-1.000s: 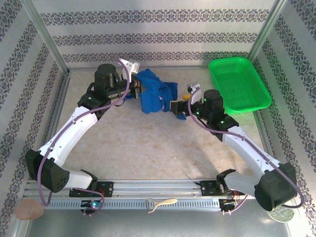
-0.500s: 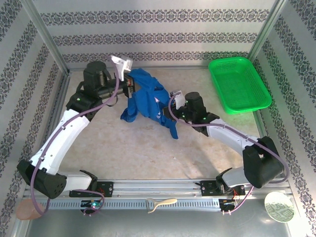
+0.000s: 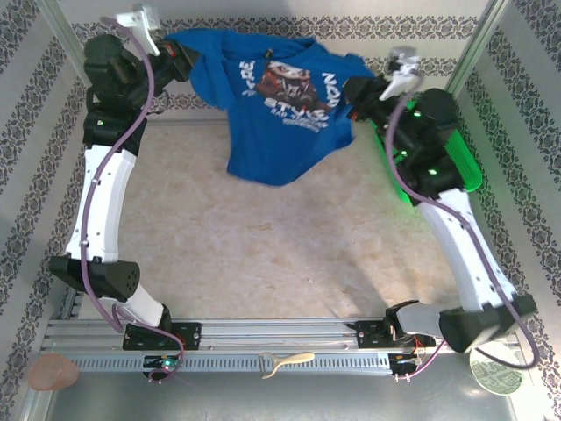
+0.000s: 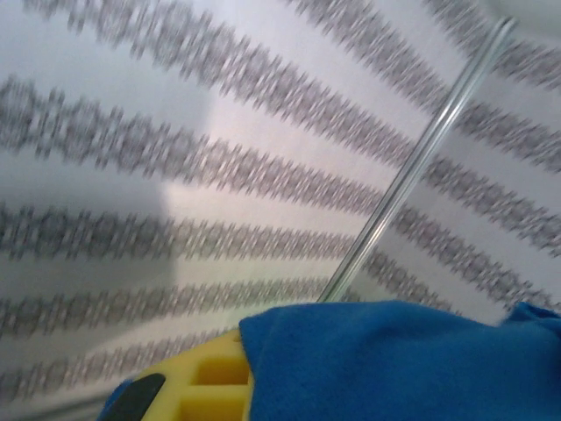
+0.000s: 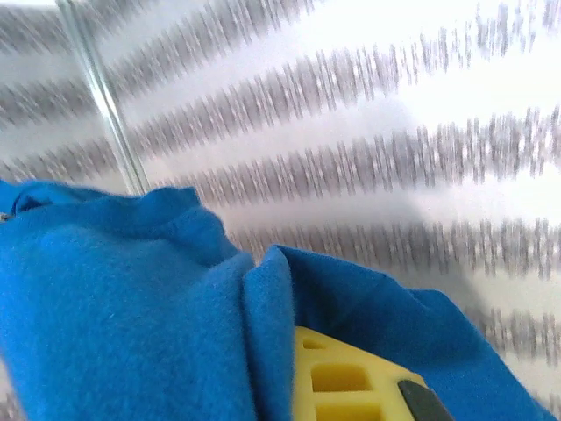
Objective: Fold the inside-out t-shirt
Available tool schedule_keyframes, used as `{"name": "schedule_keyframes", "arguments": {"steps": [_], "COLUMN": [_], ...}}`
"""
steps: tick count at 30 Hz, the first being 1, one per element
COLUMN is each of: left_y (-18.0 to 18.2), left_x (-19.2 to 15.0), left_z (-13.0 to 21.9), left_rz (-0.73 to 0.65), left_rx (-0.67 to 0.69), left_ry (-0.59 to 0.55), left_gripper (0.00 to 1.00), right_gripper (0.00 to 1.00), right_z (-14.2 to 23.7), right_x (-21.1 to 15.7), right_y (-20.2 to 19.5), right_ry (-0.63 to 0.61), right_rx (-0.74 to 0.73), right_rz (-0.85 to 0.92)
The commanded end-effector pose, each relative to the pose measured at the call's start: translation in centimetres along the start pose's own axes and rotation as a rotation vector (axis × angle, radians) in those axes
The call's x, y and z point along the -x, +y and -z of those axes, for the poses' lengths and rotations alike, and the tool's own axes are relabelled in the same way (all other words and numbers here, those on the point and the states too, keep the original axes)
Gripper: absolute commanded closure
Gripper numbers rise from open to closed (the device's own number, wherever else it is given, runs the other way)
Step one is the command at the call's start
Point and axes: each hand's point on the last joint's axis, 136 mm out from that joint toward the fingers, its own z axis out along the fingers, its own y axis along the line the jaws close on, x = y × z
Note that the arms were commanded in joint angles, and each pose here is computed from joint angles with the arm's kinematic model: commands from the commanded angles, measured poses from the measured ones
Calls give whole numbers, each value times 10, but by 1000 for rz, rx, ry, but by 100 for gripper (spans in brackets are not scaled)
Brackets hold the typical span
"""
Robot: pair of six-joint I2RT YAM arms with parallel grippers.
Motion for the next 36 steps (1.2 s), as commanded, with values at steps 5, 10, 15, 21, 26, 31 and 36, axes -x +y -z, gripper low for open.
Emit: {"name": "schedule_keyframes", "arguments": {"steps": [5, 10, 15, 21, 26, 31, 36], "left_y": [-52, -71, -128, -93, 51, 105, 55], "left_x": [78, 61, 100, 89, -27, -98, -28], "left_z": [56, 60, 115, 107, 27, -33, -50], "left_rz": [-43, 60, 54, 58, 266, 452, 343], "left_rx": [-11, -128, -326, -157, 263, 245, 64], "left_ry": [-270, -189, -410, -409, 43, 380, 200], "left_gripper": [100, 100, 100, 100, 100, 100, 98], "right_gripper": [100, 100, 100, 100, 100, 100, 100], "right_z": [38, 53, 90, 61, -1, -30, -35], "right_x": [55, 59, 94, 62, -57, -126, -62], "right_y": [9, 38, 72, 46, -44, -72, -33], "right_ry": [-124, -129, -253, -142, 271, 525, 277], "right_rx": [-72, 85, 201, 118, -214, -284, -124], "right_rz": [18, -28, -29, -66, -142, -151, -99]}}
